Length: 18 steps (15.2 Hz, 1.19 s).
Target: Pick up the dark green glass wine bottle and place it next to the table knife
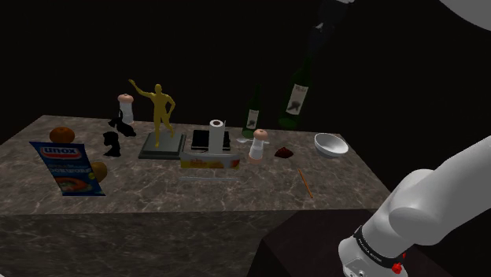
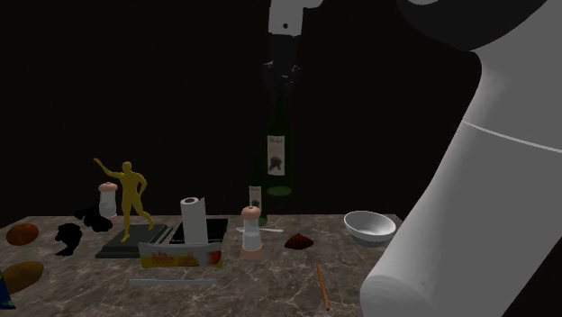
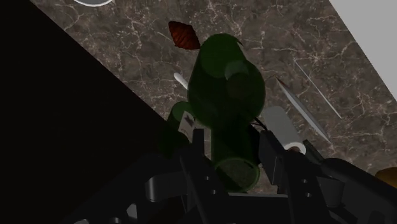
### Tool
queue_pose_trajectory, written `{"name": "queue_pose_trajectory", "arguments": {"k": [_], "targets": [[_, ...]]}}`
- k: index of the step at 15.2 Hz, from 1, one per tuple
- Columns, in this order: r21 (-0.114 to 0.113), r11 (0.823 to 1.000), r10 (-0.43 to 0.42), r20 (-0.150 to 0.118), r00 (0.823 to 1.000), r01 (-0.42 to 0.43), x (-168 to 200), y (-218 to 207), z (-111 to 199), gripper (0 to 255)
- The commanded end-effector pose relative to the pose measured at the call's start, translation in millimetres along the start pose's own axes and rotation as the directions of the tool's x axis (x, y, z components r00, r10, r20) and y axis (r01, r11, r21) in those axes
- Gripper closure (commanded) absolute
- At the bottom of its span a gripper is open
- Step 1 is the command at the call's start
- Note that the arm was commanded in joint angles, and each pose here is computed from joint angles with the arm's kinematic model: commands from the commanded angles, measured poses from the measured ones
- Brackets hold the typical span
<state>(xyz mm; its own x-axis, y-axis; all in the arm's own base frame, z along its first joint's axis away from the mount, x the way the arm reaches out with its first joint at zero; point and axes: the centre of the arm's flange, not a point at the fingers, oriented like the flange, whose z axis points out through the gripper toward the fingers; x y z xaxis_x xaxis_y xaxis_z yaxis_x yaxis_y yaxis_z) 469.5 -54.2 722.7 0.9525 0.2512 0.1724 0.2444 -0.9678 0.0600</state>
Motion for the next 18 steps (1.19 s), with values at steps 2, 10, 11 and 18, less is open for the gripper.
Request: {"name": "queue_pose_trajectory", "arguments": {"k": [2, 10, 11, 18], "targets": [[0.0, 1.0, 0.001, 0.001, 1.0, -0.001, -2, -31, -28, 255], [0.0, 1.0, 0.001, 0.001, 1.0, -0.001, -5, -110, -97, 255], [0.0, 1.0, 0.001, 0.001, 1.0, -0.001, -5, -120, -106, 255], [0.0, 1.0, 0.001, 0.001, 1.0, -0.001, -8, -172, -145, 255]]}}
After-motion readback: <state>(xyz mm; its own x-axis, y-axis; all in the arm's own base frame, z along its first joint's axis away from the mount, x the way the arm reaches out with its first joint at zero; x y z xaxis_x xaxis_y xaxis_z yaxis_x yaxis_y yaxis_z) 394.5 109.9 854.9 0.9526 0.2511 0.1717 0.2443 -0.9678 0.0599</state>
